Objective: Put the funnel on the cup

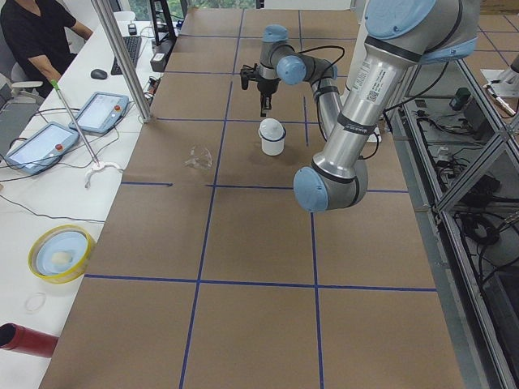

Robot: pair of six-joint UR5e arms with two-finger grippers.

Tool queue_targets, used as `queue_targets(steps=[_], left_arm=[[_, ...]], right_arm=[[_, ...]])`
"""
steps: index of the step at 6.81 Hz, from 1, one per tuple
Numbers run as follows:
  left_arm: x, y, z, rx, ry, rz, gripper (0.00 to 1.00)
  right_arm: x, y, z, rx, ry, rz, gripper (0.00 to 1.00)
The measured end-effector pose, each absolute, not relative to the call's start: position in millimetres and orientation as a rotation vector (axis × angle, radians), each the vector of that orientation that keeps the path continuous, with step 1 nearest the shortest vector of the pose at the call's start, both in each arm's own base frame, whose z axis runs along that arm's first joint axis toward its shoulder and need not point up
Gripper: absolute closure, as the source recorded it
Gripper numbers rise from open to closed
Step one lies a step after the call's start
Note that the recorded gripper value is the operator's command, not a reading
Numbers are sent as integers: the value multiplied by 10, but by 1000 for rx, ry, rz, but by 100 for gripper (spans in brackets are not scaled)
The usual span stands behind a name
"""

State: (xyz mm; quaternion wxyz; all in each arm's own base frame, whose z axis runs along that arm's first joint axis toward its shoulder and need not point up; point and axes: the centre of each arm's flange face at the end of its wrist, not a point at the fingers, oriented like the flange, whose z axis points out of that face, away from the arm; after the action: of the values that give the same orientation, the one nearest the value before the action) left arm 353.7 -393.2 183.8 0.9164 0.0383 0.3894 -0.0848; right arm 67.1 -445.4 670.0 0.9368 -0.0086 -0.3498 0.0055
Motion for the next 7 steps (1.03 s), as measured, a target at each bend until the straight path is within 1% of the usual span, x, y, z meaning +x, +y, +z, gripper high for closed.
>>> queue_targets(steps=[4, 5, 6, 7], left_arm=[[3526, -3924, 1820, 82, 807, -173, 100], [3529, -3926, 1820, 82, 806, -173, 57], [3537, -3932, 1828, 80, 804, -173, 1], [3557, -3945, 1843, 77, 801, -175, 0]], right_arm=[[671, -4454, 6700, -18, -715, 11, 0], [672, -4454, 6701, -18, -715, 11, 0], [672, -4454, 6702, -18, -715, 12, 0], [671, -4454, 6702, -18, -715, 11, 0]])
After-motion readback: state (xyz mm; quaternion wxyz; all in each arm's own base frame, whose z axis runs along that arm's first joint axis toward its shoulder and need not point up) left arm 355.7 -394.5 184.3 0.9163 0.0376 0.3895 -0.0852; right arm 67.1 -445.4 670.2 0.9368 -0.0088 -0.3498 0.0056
